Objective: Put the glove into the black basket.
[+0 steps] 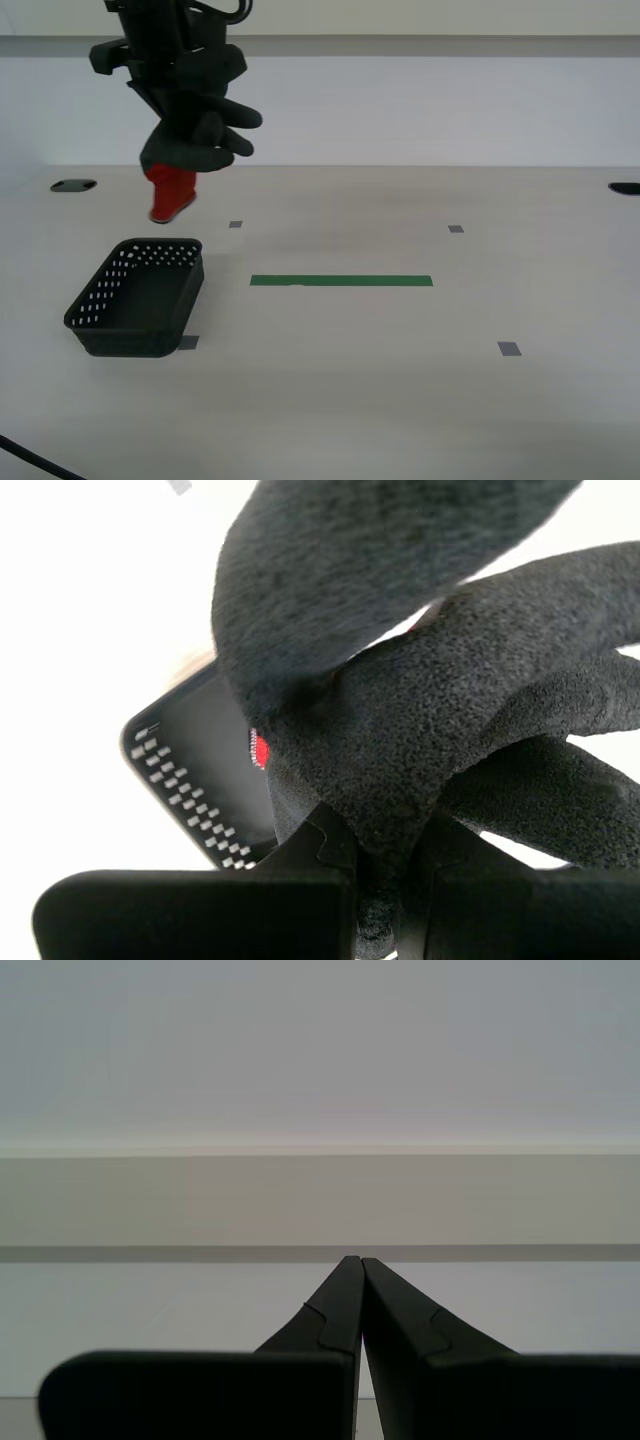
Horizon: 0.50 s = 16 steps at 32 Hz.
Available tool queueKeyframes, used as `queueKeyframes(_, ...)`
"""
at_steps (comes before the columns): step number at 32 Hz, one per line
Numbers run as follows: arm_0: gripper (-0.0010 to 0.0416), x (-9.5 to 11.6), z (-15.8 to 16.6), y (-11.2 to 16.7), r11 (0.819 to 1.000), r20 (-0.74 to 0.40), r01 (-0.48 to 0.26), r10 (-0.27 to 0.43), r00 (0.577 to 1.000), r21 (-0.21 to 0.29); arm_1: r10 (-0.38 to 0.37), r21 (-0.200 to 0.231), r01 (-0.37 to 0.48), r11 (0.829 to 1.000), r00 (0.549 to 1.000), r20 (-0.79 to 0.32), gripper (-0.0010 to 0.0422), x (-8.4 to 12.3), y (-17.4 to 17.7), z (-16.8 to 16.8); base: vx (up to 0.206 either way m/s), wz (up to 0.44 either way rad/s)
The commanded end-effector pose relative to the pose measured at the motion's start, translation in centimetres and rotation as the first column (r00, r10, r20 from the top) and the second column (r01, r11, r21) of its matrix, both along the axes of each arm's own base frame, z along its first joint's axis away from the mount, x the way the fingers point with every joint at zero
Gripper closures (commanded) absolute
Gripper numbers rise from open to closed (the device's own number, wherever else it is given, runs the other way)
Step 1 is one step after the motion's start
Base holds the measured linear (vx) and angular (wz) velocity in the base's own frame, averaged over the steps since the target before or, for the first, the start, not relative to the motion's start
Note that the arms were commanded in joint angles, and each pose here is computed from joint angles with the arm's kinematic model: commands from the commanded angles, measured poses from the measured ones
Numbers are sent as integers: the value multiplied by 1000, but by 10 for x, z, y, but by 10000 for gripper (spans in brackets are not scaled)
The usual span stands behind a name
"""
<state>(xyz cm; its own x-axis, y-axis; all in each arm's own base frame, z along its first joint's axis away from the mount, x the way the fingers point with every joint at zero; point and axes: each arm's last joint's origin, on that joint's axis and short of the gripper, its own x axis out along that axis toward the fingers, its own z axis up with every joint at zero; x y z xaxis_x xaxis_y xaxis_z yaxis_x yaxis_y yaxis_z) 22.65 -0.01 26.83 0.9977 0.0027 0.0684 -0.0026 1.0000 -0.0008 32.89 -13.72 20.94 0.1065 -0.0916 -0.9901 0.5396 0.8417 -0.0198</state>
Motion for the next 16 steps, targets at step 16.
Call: queueKeyframes(16,405,0,1,0,1000,6,-1,1,1000,0,245,40,-243,969,966,-83,413,-12,93,-73,0,0)
